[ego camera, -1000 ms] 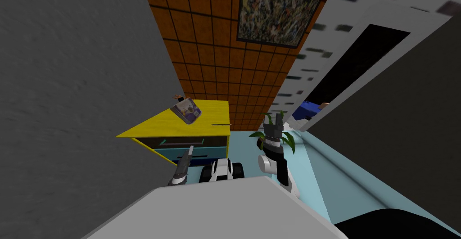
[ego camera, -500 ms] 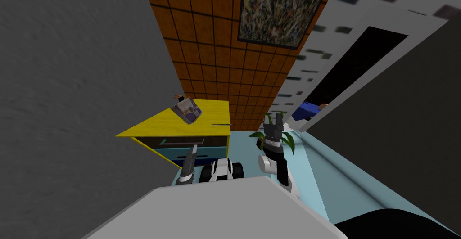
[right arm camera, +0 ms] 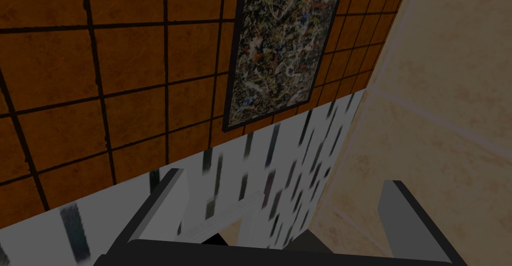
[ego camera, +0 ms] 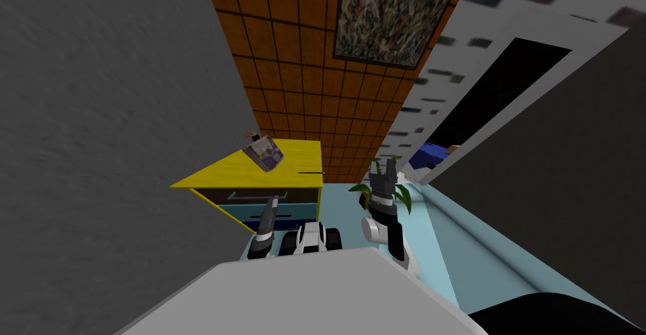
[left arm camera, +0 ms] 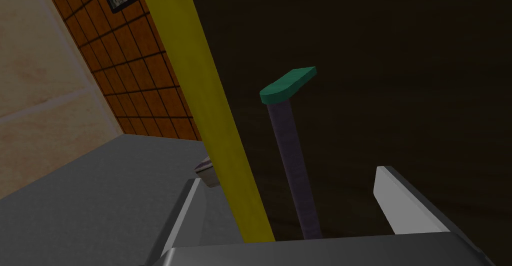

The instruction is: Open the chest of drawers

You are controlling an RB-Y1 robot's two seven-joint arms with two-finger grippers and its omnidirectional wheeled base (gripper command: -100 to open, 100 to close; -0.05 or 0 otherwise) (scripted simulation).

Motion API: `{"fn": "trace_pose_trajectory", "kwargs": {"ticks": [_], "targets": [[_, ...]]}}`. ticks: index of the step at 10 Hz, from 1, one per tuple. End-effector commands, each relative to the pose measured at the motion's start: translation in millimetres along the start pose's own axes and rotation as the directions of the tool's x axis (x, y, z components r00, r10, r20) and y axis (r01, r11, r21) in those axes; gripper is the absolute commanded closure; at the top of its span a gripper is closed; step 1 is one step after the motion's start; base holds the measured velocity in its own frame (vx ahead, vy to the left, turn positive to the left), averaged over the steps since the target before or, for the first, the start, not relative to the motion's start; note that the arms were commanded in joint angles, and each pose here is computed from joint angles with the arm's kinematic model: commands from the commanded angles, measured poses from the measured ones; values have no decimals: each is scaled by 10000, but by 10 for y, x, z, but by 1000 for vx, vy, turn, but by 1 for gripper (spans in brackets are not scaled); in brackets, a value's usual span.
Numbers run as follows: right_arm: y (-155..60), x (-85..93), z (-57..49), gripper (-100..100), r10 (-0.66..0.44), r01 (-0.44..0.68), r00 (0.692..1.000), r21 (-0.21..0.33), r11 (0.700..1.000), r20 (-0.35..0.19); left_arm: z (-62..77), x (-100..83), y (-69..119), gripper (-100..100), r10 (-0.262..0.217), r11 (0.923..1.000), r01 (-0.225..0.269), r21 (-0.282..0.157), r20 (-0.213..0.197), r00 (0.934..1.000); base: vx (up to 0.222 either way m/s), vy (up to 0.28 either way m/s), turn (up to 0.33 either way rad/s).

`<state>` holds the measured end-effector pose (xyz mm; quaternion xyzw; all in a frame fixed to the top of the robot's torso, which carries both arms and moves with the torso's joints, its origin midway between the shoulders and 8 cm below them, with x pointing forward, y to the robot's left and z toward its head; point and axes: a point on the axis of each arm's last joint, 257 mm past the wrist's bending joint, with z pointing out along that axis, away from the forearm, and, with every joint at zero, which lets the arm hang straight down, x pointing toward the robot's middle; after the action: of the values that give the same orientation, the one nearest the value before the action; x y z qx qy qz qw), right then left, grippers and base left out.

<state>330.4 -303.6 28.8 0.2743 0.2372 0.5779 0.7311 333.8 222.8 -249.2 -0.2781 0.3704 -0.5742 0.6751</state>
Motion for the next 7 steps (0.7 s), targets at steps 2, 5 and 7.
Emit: {"fn": "trace_pose_trajectory", "kwargs": {"ticks": [2, 5, 7], "targets": [[0, 0, 0, 0, 0, 0, 10000, 0, 10000, 0, 117, 2, 11, -100, -9, 10000, 9, 5, -12, 10000, -20, -5, 5], [0, -1, -1, 0, -2, 2, 10000, 2, 10000, 0, -138, 0, -35, 100, 11, 10000, -11, -22, 15, 10000, 37, 3, -13], [0, 0, 0, 0, -1, 1, 10000, 1, 10000, 0, -250, 1, -64, 100, 21, 10000, -21, -25, 30, 10000, 36, 11, -10]]}}
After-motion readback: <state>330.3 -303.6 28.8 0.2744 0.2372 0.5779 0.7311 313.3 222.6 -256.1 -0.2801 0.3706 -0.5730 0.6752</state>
